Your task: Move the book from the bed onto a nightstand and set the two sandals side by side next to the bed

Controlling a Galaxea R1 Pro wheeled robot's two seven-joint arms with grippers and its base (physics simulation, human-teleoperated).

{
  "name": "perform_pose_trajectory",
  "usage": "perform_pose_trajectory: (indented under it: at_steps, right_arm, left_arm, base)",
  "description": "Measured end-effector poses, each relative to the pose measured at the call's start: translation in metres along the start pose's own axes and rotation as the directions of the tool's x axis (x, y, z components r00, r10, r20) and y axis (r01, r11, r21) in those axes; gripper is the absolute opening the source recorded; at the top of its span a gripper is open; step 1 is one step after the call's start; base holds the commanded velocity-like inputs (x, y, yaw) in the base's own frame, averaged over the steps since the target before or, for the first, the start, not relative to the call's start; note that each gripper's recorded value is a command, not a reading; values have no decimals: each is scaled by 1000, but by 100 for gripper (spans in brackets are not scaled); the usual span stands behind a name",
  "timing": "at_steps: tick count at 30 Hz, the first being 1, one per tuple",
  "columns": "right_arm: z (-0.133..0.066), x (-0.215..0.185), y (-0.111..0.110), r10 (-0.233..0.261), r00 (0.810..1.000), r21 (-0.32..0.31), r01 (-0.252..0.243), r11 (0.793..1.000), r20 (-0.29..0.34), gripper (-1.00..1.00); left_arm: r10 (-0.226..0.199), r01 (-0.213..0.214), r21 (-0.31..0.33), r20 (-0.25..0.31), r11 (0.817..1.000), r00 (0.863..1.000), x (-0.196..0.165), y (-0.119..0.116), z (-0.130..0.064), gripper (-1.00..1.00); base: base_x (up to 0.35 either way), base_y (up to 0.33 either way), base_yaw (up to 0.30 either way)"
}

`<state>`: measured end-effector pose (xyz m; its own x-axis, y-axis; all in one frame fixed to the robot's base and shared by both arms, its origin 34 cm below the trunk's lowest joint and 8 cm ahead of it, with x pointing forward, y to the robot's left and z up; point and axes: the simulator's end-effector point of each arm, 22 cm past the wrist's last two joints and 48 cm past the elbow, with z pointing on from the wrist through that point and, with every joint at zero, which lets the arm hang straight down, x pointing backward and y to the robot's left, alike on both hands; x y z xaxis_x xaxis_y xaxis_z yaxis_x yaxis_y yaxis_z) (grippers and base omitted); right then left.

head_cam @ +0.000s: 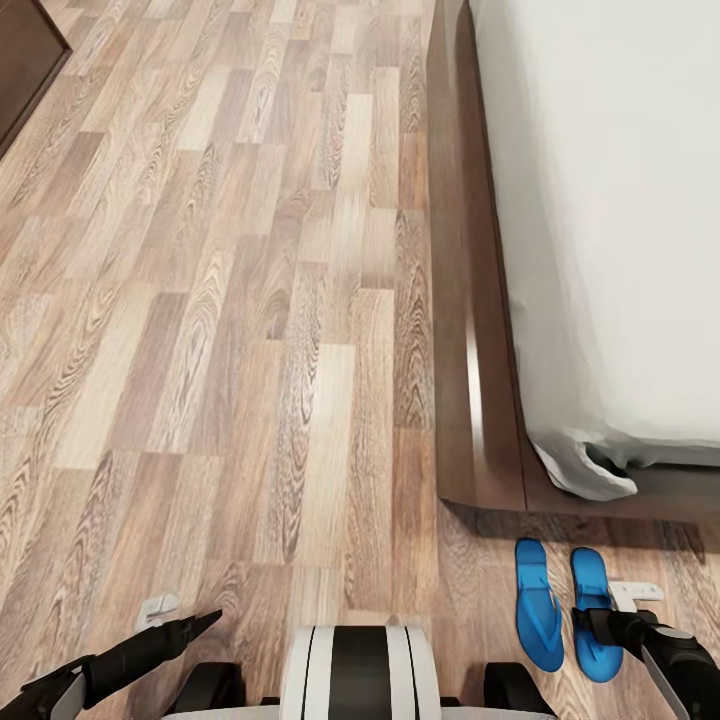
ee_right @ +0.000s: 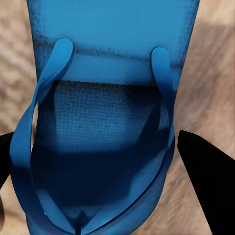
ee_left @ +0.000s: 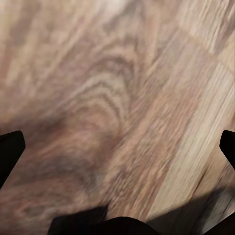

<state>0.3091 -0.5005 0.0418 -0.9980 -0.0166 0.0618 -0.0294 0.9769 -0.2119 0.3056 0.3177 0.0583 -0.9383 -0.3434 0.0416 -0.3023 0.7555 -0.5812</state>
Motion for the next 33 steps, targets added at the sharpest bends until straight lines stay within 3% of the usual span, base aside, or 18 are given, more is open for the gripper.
perform_pose_trajectory:
  at_steps: [8,9,33]
  right_arm:
    - [0,0,0,0,1000,0,0,1000,0,-100]
    - [0,0,0,0,1000,0,0,1000,0,100]
    - [-1,-2,0,1,1000,1,-1,1000,4,100]
  left_arm:
    - [0,0,0,0,1000,1000,0,0,0,100]
    - [0,0,0,0,1000,1000,0,0,0,100]
    - [2,-2,3,4,1000,1000,-2,-1,-1,100]
  base:
    - [0,0,0]
    - [0,0,0]
    - [0,0,0]
